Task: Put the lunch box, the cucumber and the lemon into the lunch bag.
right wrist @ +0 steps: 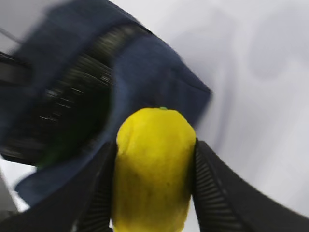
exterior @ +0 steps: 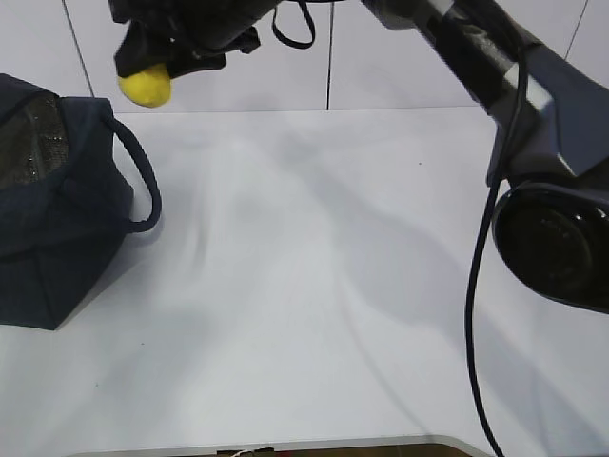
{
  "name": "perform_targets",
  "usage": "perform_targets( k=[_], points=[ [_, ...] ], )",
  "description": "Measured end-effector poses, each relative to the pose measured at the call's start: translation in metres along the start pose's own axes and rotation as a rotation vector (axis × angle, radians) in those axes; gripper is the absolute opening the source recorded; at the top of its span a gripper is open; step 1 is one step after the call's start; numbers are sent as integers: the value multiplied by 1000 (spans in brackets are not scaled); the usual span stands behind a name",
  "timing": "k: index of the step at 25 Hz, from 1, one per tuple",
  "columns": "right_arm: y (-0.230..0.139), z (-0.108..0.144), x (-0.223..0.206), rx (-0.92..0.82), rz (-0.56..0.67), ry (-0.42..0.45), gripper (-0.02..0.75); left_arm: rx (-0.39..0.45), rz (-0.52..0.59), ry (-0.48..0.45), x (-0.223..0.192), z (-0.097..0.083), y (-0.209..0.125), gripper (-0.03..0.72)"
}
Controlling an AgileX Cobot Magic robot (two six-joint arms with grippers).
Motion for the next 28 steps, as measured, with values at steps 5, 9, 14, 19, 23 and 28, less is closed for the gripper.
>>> perform_targets(
  k=[5,9,14,19,23,28],
  points=[
    [10,43,-11,96,-109,162,356,0,0,0,0,0,0,-14],
    [9,67,-30,214,-175,201,356,0,0,0,0,0,0,-14],
    [10,78,-50,292,-264,204,356,5,-3,-12,0,-2,0,-14],
    [-6,64,-80,288,-240,191,386,12,-13,-65,0,-10,2,-14],
    [-12,59,-89,286,-222,185,417,12,-22,-88,1,-13,3,-14],
    [-11,59,-89,294,-229,182,429,11,-30,-102,1,-15,5,-13]
  ],
)
Point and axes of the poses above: a point on each arm's last joint axis where the gripper is mounted, x pointing back along that axis away from the gripper, z along the wrist's bending axis when the last joint is at zero, y = z × x, the point moved 6 cm from there along -x, pointing out along that axis toward the gripper, and after that the axes turned 4 degrees about -x, right-handed, at the moved point
